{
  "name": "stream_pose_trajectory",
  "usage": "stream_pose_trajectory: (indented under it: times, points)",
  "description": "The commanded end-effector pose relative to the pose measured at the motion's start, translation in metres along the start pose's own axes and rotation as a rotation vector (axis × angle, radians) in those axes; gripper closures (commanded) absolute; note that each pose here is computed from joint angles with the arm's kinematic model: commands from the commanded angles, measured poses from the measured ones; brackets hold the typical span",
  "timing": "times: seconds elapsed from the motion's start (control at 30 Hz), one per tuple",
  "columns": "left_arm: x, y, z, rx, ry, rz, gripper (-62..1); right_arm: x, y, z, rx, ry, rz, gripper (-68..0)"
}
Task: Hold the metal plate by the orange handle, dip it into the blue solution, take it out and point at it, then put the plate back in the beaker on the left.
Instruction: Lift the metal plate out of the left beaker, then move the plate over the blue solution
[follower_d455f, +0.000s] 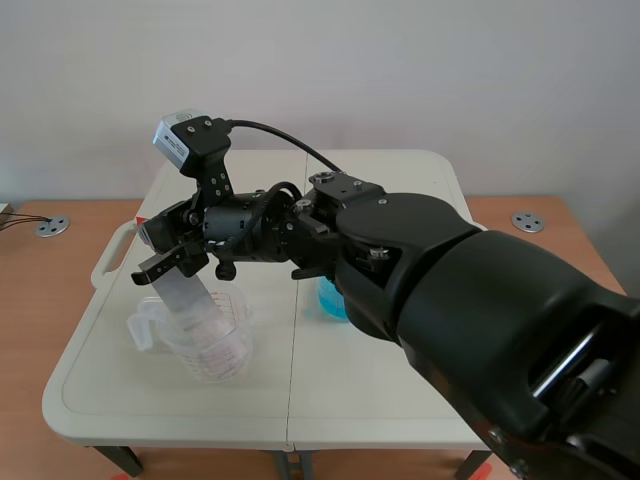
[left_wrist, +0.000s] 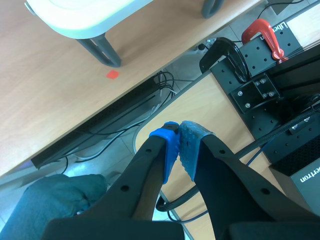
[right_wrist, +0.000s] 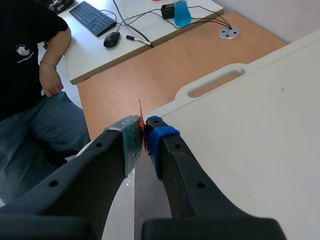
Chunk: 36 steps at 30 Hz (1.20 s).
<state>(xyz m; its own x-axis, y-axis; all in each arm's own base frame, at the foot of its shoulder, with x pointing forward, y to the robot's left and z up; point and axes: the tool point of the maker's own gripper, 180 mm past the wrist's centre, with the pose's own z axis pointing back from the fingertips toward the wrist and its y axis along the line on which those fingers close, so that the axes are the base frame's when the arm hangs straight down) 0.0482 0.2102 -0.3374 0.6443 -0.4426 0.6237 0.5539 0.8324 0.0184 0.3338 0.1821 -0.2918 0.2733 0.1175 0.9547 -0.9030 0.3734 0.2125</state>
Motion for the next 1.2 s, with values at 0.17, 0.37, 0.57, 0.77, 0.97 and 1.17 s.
stream_pose_trajectory:
  times: [0.17,0.37,0.57,0.77,0.97,1.17]
  points:
    - [0.008,-0.004,0.000,-0.009,-0.028,0.006,-2.9,0.031,0.019,-0.009,0.088,-0.073,0.028,-1.3]
    - [0.008,-0.004,0.000,-0.009,-0.028,0.006,-2.9,0.033,0.031,-0.005,0.156,-0.097,0.015,-1.3]
    - [0.008,-0.004,0.000,-0.009,-0.028,0.006,-2.9,0.044,0.022,0.011,0.165,-0.176,0.003,-1.3]
    - [0.008,-0.004,0.000,-0.009,-0.028,0.007,-2.9,0.049,0.024,0.026,0.164,-0.216,0.032,-1.3]
    - [0.008,-0.004,0.000,-0.009,-0.029,0.007,-2.9,0.052,0.038,0.045,0.179,-0.249,0.068,-1.3]
    - [0.008,-0.004,0.000,-0.009,-0.029,0.007,-2.9,0.053,0.050,0.066,0.187,-0.274,0.098,-1.3]
